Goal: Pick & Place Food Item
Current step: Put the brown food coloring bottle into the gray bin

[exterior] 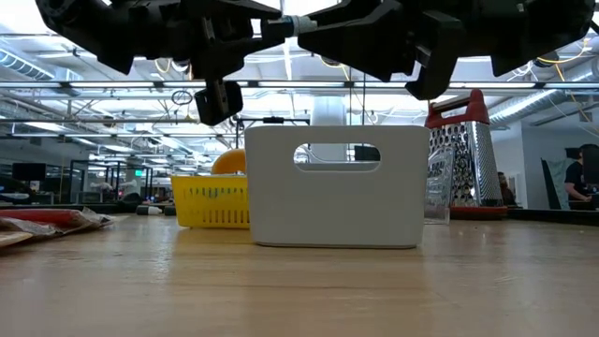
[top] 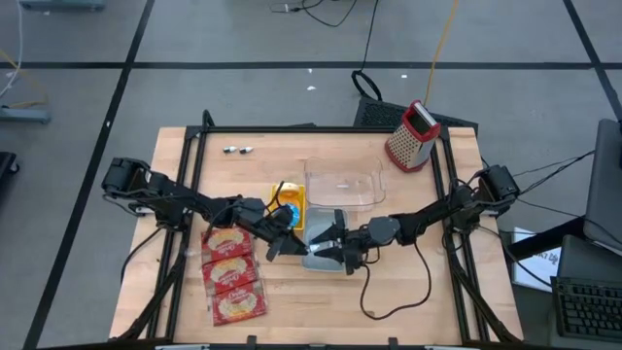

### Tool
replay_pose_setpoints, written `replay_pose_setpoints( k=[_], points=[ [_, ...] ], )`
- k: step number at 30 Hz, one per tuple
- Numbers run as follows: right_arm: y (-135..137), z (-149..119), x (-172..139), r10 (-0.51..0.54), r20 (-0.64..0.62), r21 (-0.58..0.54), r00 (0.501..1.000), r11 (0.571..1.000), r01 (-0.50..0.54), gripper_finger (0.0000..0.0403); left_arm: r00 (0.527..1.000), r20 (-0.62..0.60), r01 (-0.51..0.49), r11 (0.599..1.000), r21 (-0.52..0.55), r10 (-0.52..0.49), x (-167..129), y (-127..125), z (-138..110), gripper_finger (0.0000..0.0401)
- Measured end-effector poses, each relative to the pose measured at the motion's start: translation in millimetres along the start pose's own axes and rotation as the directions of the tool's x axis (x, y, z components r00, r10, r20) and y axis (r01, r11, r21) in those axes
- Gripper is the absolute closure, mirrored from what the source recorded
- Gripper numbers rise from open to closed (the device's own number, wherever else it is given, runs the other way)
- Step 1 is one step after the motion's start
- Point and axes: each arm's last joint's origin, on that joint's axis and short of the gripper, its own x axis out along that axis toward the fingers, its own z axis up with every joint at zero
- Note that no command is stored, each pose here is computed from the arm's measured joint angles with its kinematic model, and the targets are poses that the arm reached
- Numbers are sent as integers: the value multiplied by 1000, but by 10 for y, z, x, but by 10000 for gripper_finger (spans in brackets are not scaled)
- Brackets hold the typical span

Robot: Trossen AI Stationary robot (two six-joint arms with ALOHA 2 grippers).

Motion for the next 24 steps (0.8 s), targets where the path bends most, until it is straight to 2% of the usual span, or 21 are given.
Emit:
replay_pose_setpoints(
  k=[12, 24],
  points=[
    [16, 15, -2, 5, 6, 0, 1000, 1000, -5, 287, 1000, -5, -9, 1000, 9, 9, -2, 13, -1, 327],
    [2, 37, -3, -10, 27, 2, 1000, 1000, 10, 321, 1000, -5, -13, 1000, 1, 13, -3, 16, -2, 327]
  ],
)
